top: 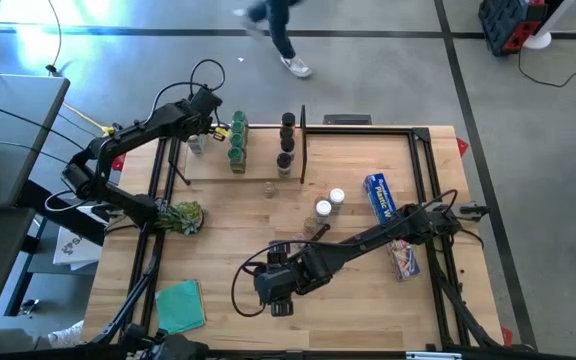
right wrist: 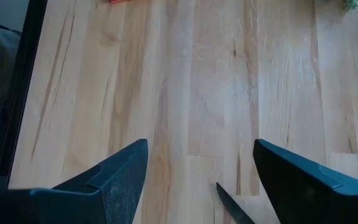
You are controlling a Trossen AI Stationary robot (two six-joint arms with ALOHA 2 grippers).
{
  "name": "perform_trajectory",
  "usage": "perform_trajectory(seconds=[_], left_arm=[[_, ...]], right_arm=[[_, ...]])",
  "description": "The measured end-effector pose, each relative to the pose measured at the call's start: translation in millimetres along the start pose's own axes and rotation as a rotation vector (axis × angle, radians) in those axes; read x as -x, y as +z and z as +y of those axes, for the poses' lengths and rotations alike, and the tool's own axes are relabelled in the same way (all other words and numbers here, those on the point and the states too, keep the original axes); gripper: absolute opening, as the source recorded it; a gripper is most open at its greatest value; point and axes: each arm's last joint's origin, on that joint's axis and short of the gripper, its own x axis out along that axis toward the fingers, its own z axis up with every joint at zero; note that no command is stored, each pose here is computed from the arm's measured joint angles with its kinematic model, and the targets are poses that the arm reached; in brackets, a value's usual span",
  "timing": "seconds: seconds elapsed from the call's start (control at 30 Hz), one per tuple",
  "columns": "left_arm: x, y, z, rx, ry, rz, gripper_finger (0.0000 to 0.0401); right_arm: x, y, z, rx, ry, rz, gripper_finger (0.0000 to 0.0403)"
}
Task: Shelf spices
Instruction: Adjust the white lid seasoning bottles
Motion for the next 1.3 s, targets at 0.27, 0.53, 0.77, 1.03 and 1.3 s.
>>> perform_trajectory(seconds=[0.27,0.53,0.77,1.03,1.3], left_arm=[[-2,2,4,0.015,0.007,-0.007,0.0000],[-2,5,4,0.017,-0.003,-0.040,0.0000],[9,8,10,0.042,-0.011,-0.093,0.0000],[12,3,35,0.072,0.068,-0.051,0.0000],[9,1,36,0.076,0.058,-0.032,0.0000]], right_arm=[[0,0,0,0.000,0.000,0.000,0.0286],[0,0,0,0.000,0.000,0.000,0.0286],[0,0,0,0.002,0.000,0.000,0.0286],[0,0,0,0.000,0.000,0.000,0.0286],[0,0,0,0.002,0.000,0.000,0.0286]])
